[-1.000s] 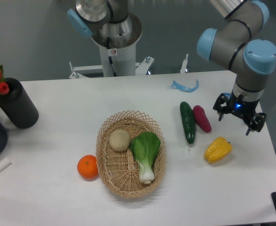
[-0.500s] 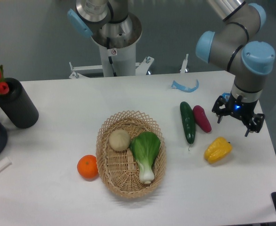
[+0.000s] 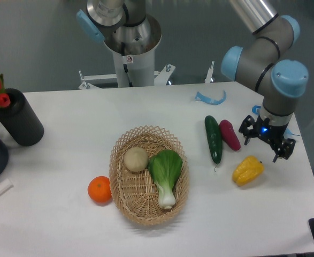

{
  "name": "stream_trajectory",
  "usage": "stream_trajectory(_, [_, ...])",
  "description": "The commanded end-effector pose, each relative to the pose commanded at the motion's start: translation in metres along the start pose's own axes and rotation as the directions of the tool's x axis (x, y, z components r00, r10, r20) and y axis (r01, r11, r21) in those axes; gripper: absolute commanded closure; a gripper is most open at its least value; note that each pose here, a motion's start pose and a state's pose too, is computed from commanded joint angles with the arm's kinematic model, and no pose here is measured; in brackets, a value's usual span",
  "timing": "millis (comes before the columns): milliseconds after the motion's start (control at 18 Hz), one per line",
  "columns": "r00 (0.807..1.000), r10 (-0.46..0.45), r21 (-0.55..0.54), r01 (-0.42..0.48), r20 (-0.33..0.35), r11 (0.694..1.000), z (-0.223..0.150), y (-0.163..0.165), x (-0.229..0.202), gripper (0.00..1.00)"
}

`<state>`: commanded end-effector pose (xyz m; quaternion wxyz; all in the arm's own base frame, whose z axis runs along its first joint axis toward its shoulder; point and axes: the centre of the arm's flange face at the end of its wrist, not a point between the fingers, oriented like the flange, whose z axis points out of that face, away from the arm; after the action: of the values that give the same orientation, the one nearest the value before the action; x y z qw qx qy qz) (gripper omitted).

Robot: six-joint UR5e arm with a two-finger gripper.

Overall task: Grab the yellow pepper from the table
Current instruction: 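Lower the open gripper down over the yellow bell pepper, then close the gripper on the yellow pepper and lift it slightly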

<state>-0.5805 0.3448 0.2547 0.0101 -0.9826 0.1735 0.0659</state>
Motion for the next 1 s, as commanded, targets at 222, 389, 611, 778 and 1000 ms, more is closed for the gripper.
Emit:
stream_trajectory(222, [1.0,0.02,-0.006,-0.02,-0.02,1.0,0.016,-0.016,0.001,0.0])
stream_trajectory(389, [1.0,0.024,-0.006,-0.024,-0.009,1.0,0.019,-0.018,-0.005,0.0])
stream_trajectory(611, [1.0,0.024,-0.005,-0.024,-0.004,1.0,0.029,-0.02,-0.011,0.0])
stream_trajectory(778, [1.0,0.029,-0.005,-0.029,-0.012,1.0,0.034,-0.028,-0.009,0.0])
stream_trajectory(1000, [0.999,0.029,-0.005,-0.029,-0.041,1.0,0.047,-0.028,-0.001,0.0])
